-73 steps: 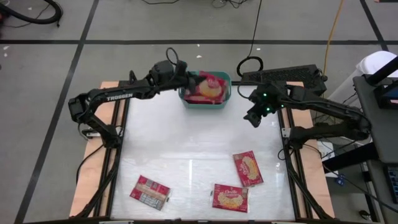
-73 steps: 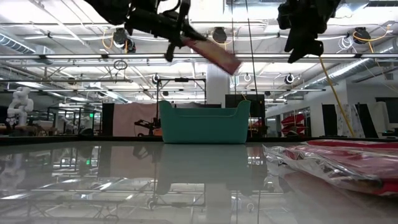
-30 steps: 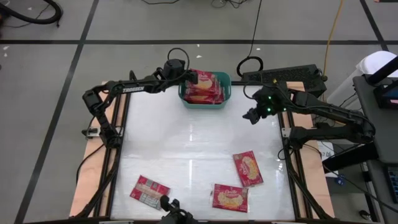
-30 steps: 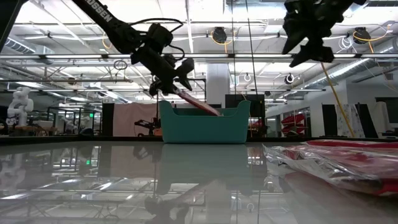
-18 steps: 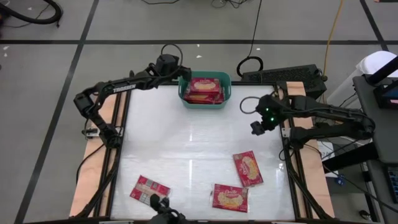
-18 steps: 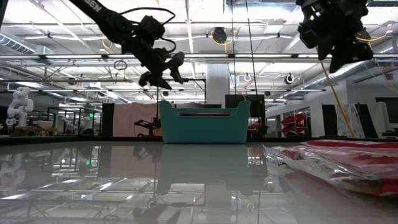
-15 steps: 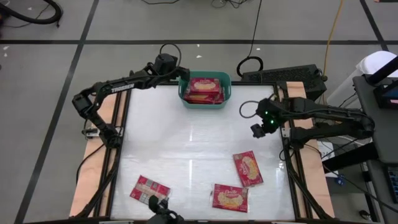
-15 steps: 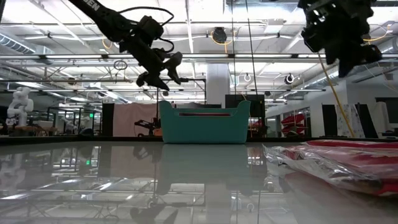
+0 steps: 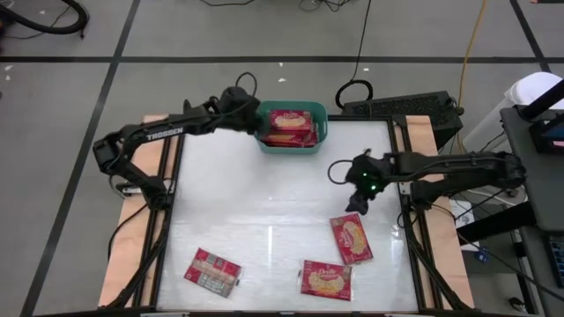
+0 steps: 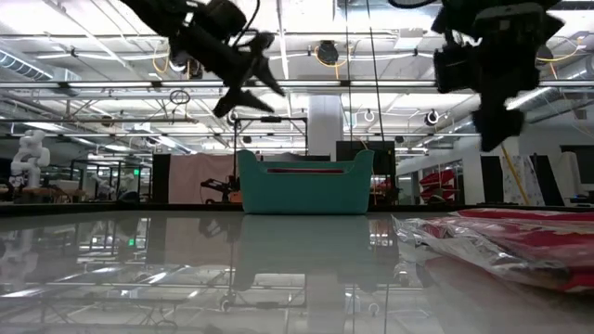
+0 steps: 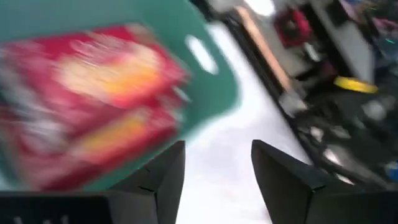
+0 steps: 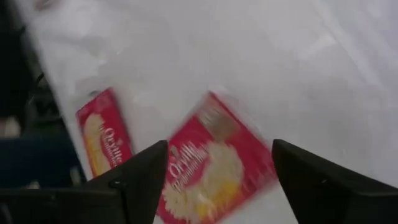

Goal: Sort popcorn bags into baskets
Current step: Put the popcorn bag into the green bin

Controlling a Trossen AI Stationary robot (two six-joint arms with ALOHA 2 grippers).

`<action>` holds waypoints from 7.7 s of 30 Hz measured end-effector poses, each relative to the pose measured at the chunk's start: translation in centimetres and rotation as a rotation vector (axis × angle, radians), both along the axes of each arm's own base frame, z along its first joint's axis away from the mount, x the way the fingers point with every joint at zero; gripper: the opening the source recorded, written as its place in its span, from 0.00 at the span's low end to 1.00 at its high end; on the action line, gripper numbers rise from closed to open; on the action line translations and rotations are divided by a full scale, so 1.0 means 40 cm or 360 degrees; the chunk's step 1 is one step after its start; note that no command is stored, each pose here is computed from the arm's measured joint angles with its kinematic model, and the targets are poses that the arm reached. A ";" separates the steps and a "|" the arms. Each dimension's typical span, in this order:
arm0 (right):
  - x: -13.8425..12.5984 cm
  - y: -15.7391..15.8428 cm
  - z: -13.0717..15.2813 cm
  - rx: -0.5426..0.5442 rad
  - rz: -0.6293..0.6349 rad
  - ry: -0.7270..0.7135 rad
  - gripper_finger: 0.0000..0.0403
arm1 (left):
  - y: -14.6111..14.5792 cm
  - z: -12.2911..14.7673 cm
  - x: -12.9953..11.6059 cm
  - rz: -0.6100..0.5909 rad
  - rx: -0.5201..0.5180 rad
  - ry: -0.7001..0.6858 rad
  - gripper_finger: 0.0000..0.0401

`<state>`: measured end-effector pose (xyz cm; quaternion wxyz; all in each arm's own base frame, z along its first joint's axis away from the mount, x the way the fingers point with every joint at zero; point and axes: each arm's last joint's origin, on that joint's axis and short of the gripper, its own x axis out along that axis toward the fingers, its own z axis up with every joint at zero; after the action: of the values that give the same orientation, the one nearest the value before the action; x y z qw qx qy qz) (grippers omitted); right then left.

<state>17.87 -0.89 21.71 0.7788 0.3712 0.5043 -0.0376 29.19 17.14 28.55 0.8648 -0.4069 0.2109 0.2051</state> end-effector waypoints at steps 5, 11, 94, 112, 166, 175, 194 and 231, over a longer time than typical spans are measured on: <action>0.058 0.001 -0.057 -0.0077 0.0447 -0.0236 0.71 | -0.117 0.025 0.032 -0.0219 -0.0017 -0.0013 0.41; 0.092 0.003 -0.124 -0.0116 0.0882 -0.0277 0.71 | -0.238 0.013 0.044 -0.0276 -0.0112 0.0176 0.38; 0.161 -0.207 0.327 -0.1067 -0.0887 -0.1082 0.00 | -0.402 -0.130 -0.054 -0.0110 -0.0060 0.1111 0.38; 0.281 -0.427 0.295 -0.0918 -0.1307 -0.1412 0.00 | -0.415 -0.132 -0.054 -0.0149 -0.0075 0.1112 0.38; 0.307 -0.576 0.127 -0.0572 -0.1560 -0.0936 0.36 | -0.384 -0.169 -0.138 -0.0614 -0.0252 0.1438 0.38; 0.266 -0.487 0.196 -0.0659 -0.1034 -0.0810 0.37 | -0.535 -0.191 -0.225 -0.0953 -0.0514 0.1484 0.38; 0.228 -0.323 0.258 -0.0763 -0.0514 -0.0664 0.37 | -0.817 -0.228 -0.348 -0.1773 0.0415 0.1138 0.75; 0.253 -0.254 0.260 -0.0581 -0.0543 -0.0669 0.37 | -0.665 -0.294 -0.320 -0.1367 0.0423 0.0582 0.01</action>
<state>28.00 -11.06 32.11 0.9020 0.3043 0.2479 -0.1800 16.39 -9.46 16.78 0.8645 -0.1263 0.4803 -0.0770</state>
